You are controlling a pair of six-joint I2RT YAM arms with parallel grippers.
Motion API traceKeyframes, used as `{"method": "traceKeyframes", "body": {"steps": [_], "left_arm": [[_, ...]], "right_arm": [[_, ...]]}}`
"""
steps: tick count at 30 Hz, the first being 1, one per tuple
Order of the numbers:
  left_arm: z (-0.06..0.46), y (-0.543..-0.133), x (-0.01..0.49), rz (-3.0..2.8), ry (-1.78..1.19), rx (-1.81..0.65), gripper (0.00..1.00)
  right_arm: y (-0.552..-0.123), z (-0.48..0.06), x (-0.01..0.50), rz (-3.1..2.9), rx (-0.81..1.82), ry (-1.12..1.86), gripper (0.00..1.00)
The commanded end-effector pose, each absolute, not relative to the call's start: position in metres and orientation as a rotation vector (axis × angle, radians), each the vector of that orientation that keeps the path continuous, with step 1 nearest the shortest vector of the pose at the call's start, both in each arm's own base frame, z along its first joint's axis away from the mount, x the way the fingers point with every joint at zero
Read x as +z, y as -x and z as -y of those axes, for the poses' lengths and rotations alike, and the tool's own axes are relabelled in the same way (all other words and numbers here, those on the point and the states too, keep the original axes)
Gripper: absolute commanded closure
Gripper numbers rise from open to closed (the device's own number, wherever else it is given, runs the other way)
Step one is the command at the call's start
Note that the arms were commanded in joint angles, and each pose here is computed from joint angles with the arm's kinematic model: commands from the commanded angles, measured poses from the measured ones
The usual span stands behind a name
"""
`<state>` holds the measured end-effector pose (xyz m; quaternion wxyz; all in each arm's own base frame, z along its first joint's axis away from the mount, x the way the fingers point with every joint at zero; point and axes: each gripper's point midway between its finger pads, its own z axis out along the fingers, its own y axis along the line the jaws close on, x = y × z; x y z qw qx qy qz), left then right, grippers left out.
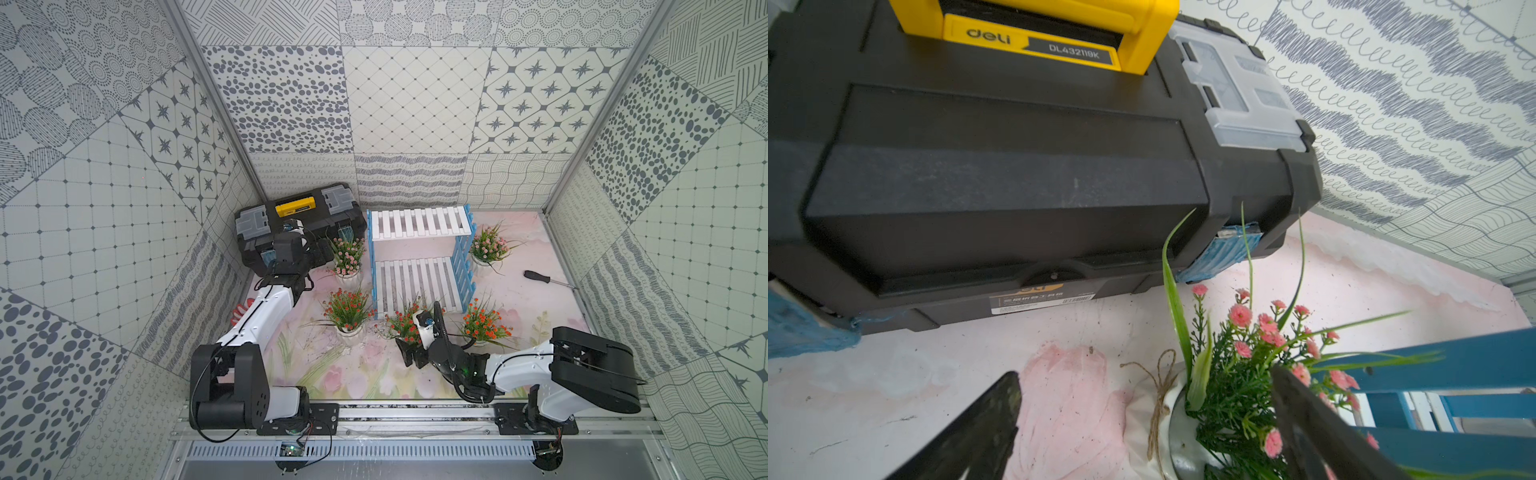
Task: Place the baby's breath potted plants on the rack by color
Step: Pick up the baby's breath potted plant from the center of the board.
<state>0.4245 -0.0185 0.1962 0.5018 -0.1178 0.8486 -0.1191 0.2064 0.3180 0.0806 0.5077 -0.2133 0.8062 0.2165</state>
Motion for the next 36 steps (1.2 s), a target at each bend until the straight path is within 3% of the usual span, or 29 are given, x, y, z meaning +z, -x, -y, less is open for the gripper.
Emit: {"method": "traceKeyframes", "body": {"steps": [1, 12, 31, 36], "left_arm": [[0.018, -0.429, 0.202, -2.017, 0.284, -0.302, 0.06], [0.018, -0.428, 0.201, -2.017, 0.288, -0.300, 0.06], [0.019, -0.429, 0.203, -2.013, 0.298, -0.314, 0.06], [0.019, -0.429, 0.205, -2.009, 0.299, -0.320, 0.06]], "right_arm": [[-0.216, -0.317, 0.089, -1.906, 0.543, 0.451, 0.02], [-0.219, -0.317, 0.088, -1.917, 0.516, 0.453, 0.13], [-0.223, -0.315, 0.166, -1.813, 0.448, 0.525, 0.18], [-0.239, -0.320, 0.207, -1.807, 0.493, 0.476, 0.18]]}}
